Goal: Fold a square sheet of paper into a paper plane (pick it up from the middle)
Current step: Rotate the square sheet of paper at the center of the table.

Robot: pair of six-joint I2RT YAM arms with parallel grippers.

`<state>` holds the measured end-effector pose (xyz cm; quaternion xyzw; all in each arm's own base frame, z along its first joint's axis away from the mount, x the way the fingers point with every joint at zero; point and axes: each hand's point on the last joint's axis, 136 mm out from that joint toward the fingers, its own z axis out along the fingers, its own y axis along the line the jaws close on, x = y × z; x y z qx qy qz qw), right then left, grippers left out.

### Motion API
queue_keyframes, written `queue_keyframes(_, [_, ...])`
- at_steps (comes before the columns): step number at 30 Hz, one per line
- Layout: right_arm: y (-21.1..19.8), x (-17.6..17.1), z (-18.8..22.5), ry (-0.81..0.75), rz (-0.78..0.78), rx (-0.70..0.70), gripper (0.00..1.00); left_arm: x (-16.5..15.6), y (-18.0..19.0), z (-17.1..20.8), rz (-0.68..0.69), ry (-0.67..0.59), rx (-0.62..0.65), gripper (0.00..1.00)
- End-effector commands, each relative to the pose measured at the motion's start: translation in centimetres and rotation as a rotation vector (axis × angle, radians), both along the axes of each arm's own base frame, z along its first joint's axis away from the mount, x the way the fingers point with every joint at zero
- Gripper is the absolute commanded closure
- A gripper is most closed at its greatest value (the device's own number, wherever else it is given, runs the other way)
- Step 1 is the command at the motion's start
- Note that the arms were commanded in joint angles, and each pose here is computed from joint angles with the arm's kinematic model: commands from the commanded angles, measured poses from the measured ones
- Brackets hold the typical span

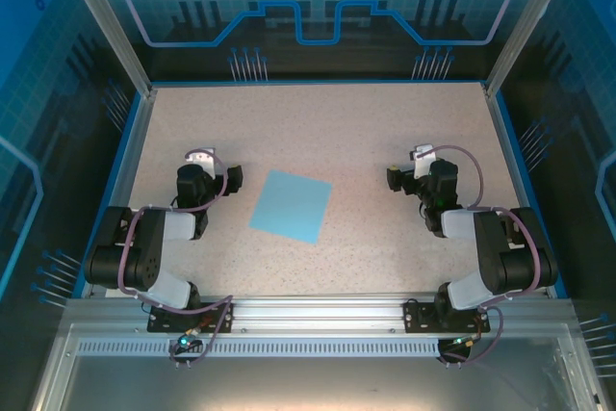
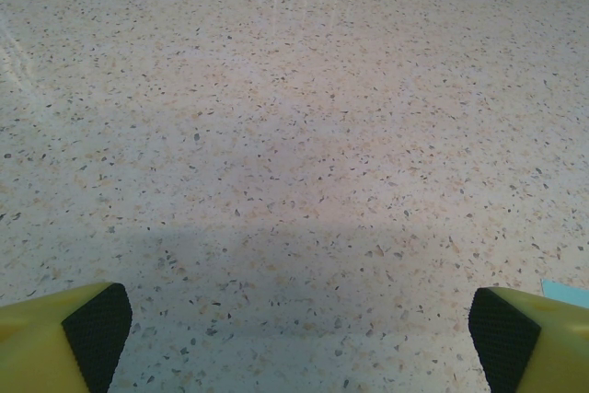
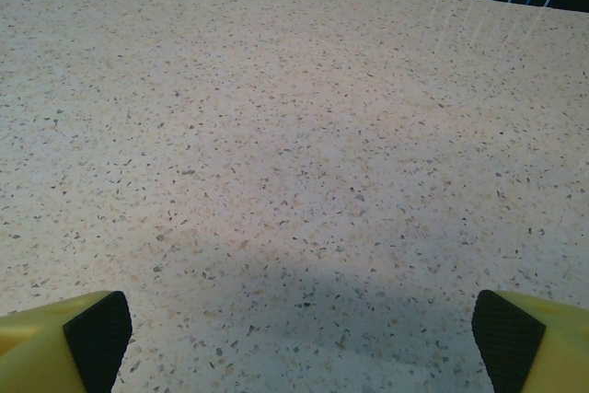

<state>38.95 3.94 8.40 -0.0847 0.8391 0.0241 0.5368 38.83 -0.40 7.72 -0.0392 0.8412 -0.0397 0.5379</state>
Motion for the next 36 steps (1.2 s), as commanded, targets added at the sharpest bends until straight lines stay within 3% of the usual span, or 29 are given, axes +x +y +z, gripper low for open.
queue_keyframes(1, [-0.5,0.7,1.1,-0.032,-0.004,0.013,0.01,0.9,-0.3,1.5,-0.023,-0.048,0.011,0.02])
queue_keyframes(6, [-0.1,0.6,2.1,-0.005,0.000,-0.020,0.05,1.1,-0.5,2.6,-0.034,-0.008,0.005,0.02])
queue_keyframes(11, [-0.1,-1.0,3.8,0.149,-0.059,0.023,0.06,-0.8,-0.3,4.9,-0.005,-0.044,-0.031,0.02])
queue_keyframes(13, [0.6,-2.5,4.5,0.212,-0.056,0.071,0.01,-1.8,-0.1,6.4,0.029,-0.042,-0.091,0.01])
queue_keyframes(19, [4.7,-6.2,7.5,0.463,0.049,0.338,0.01,-5.3,0.7,9.2,0.205,0.057,-0.339,0.02])
queue_keyframes(23, [9.0,-7.9,7.0,0.601,0.196,0.530,0.01,-7.0,-1.8,9.0,0.130,0.143,-0.492,0.02])
queue_keyframes(29, [13.9,-10.6,5.1,0.720,0.231,0.259,0.02,-9.1,-6.9,7.6,-0.070,0.288,-0.616,0.01])
queue_keyframes(32, [16.5,-11.7,3.9,0.771,0.257,0.189,0.04,-10.3,-9.7,5.7,-0.158,0.396,-0.544,0.02])
queue_keyframes(36, [20.7,-12.6,2.3,0.821,0.302,0.109,0.06,-11.3,-12.0,3.1,-0.197,0.498,-0.539,0.01])
